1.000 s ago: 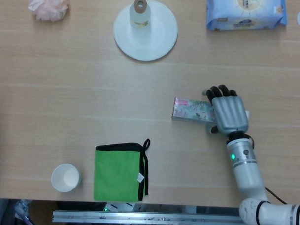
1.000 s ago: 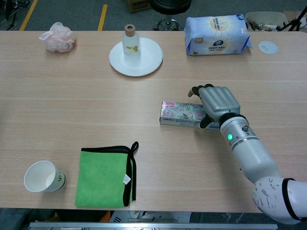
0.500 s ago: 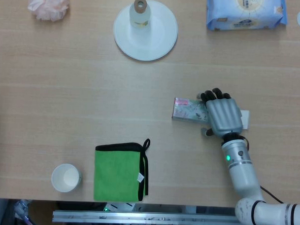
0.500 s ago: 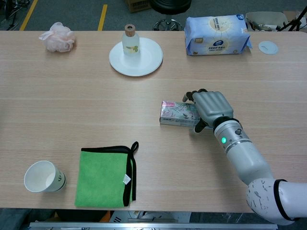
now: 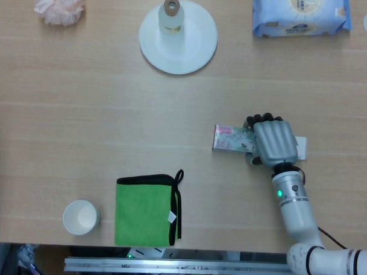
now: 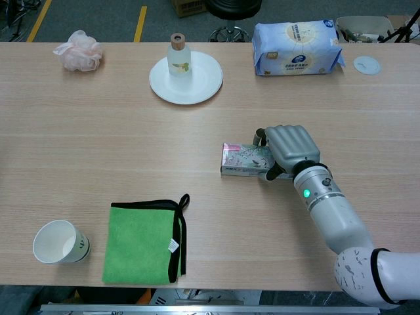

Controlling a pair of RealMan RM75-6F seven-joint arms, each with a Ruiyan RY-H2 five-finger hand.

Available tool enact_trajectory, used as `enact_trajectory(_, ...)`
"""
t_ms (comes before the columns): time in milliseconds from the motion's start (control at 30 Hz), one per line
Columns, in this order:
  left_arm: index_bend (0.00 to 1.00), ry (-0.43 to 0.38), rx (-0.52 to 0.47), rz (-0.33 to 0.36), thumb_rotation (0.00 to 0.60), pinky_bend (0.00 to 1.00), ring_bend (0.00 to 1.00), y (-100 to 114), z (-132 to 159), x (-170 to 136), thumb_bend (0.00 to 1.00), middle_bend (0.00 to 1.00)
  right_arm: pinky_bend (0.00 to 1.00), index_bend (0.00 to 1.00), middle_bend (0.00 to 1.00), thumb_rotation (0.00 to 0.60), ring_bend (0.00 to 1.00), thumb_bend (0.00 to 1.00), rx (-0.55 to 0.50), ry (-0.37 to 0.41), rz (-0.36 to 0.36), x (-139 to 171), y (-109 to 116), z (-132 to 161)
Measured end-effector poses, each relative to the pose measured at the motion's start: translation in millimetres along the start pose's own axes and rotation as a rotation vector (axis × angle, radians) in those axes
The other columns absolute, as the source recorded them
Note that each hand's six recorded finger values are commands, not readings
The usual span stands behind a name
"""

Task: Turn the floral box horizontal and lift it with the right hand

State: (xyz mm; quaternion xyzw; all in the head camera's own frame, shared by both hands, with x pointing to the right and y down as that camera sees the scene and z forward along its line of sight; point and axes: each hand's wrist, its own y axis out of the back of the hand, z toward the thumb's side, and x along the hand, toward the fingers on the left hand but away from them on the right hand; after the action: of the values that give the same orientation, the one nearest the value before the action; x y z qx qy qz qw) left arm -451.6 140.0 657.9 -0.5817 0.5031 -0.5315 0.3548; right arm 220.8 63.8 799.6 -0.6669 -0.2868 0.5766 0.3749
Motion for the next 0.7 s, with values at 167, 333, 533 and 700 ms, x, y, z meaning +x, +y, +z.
enact_trajectory(167, 0.14, 0.003, 0.0, -0.001, 0.6, 0.4, 0.21, 0, -1, 0, 0.09, 0.15, 0.45, 0.44, 0.44, 0.6, 0.34, 0.18, 0.001, -0.001, -0.002, 0, -2, -1)
enact_trajectory(333, 0.14, 0.004, 0.0, -0.001, 0.6, 0.4, 0.21, 0, -2, -1, 0.09, 0.15, 0.46, 0.46, 0.45, 0.6, 0.36, 0.18, -0.028, 0.005, -0.016, 1, 0, -1)
enact_trajectory(533, 0.14, -0.001, 0.004, 0.0, 0.6, 0.4, 0.21, 0, 0, 1, 0.09, 0.15, 0.47, 0.46, 0.45, 0.6, 0.36, 0.19, -0.103, 0.026, -0.076, 5, 12, -2)
enact_trajectory(700, 0.14, -0.007, 0.009, -0.001, 0.6, 0.4, 0.21, 0, 3, 2, 0.09, 0.15, 0.47, 0.46, 0.46, 0.6, 0.36, 0.21, -0.177, 0.044, -0.14, 8, 29, -4)
